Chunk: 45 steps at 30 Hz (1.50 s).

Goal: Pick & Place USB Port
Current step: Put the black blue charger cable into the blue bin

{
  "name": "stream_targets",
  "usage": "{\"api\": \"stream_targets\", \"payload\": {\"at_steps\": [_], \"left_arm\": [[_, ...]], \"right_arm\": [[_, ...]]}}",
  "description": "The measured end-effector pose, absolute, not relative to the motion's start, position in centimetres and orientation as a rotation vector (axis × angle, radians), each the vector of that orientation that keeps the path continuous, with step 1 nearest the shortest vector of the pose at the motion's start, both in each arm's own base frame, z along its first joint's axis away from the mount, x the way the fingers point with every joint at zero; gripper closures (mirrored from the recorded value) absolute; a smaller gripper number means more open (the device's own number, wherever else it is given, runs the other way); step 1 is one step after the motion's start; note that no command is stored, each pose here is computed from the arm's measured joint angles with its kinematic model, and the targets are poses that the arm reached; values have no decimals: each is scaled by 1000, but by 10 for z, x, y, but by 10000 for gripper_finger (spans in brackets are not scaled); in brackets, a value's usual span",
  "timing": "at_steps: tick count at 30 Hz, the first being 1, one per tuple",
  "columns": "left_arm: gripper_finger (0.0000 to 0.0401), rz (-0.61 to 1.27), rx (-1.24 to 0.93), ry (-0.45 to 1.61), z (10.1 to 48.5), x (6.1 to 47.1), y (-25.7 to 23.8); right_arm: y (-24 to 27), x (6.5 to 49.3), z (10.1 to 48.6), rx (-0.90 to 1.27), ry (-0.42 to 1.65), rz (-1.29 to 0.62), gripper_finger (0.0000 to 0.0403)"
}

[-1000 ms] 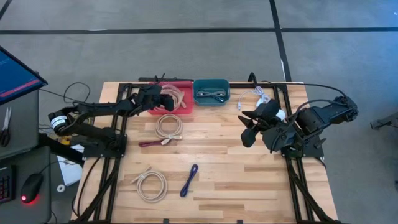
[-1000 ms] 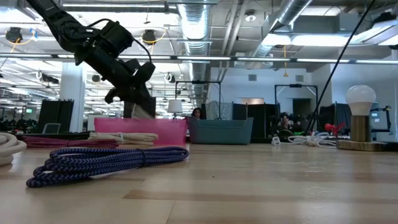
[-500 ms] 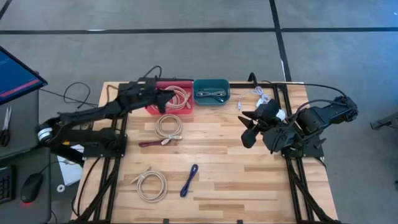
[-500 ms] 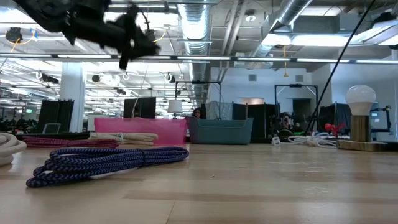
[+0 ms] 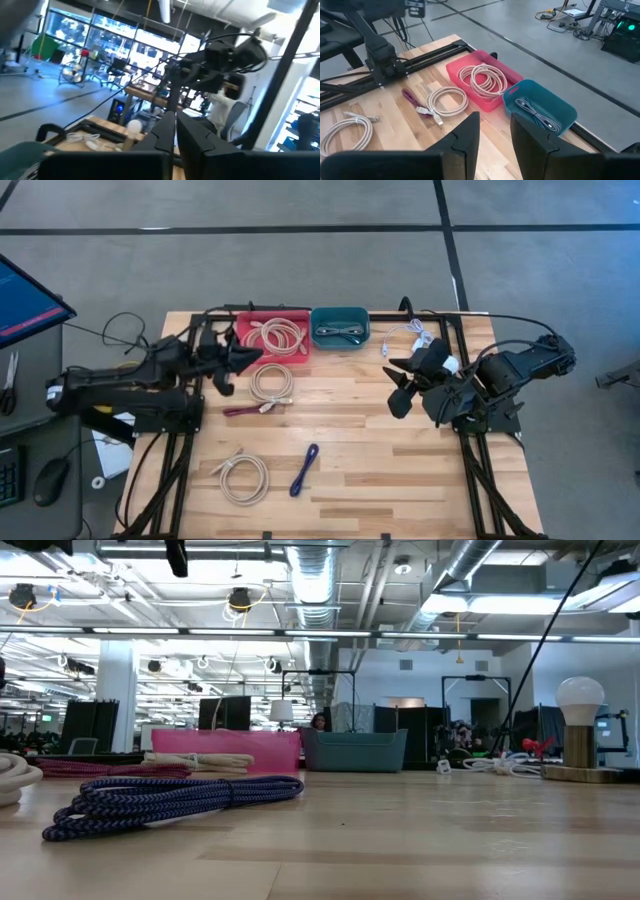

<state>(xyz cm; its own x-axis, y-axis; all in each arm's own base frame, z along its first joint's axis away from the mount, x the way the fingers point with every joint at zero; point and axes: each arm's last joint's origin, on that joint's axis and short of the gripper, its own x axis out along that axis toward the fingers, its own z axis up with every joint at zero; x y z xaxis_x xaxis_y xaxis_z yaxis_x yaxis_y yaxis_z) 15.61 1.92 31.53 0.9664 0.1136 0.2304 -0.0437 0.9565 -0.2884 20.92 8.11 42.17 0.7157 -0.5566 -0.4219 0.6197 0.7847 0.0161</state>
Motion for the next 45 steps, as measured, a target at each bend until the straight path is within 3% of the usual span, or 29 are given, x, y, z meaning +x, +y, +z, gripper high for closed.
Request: {"api": "stream_targets", "payload": {"at_steps": [9,18,29,45], "left_arm": [[394,-19,-311,-202,311,162,-15],[394,14,-275,-189,309,160,-41],[393,14,-282,-195,310,158,-43],[393,14,-283,-197,310,158,-43]], "right_arm": [[81,209,422,162,414,-654,301],[81,209,422,154,416,-653,301],[81,209,422,25,459,-623,301],[72,215,424,63,428,-662,301]]}}
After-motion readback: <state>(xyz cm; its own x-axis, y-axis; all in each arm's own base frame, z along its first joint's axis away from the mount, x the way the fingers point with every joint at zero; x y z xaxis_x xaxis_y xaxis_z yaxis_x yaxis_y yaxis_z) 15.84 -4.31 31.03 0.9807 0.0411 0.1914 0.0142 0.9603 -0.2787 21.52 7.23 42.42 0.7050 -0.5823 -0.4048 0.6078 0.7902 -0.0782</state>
